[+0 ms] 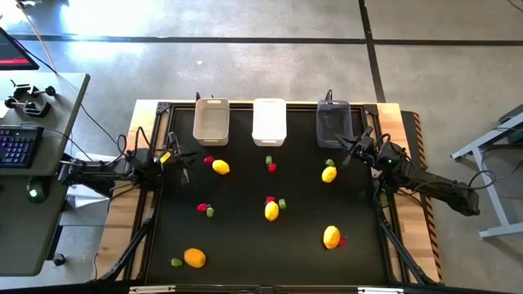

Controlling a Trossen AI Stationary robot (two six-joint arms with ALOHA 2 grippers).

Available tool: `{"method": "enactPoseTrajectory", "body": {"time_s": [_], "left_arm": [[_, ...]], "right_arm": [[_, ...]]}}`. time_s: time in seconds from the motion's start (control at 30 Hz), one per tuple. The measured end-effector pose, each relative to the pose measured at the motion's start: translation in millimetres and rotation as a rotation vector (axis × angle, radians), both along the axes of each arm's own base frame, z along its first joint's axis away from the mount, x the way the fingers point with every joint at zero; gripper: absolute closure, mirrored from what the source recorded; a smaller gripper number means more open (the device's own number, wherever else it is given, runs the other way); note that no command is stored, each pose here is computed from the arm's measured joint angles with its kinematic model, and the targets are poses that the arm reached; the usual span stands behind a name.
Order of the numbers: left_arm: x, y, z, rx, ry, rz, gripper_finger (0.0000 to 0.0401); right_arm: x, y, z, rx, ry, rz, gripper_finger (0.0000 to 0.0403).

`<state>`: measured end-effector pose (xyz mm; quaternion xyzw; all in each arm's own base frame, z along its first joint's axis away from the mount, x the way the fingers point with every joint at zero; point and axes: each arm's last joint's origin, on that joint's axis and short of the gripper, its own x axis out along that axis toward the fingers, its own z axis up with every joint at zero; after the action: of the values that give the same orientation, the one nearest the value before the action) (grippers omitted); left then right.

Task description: Sort produce into baskets

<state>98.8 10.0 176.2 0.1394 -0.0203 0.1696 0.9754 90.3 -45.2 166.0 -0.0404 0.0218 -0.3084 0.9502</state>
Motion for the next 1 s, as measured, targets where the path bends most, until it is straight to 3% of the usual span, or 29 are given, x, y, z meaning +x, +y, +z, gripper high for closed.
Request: {"method": "enactPoseTrajectory", "body": {"time_s": [0.13,0.3,0.63,0.8,1.0], "left_arm": [[-0.2,0.0,2.1,0.056,-0.002,0.007,0.0398],[-0.1,0.0,1.3,0.035,-0.002,0.005,0.0398],[-0.2,0.0,1.6,-0.224,-0.095,-0.021,0.0398],[-0.5,0.0,4.7,-0.278,-0.144,-0.033,0.0398],[-0.4,-0.1,3.9,-0.251,-0.126,-0.032,0.0398]], "right_arm": [[0.0,0.0,0.1,0.000,0.000,0.000,0.0402],[0.0,0.0,0.0,0.000,0.000,0.000,0.0402],[0.0,0.0,0.1,0.000,0.000,0.000,0.0402],[0.0,0.0,0.0,0.000,0.001,0.000,0.0402],[0.0,0.0,0.0,0.000,0.000,0.000,0.0402]]}}
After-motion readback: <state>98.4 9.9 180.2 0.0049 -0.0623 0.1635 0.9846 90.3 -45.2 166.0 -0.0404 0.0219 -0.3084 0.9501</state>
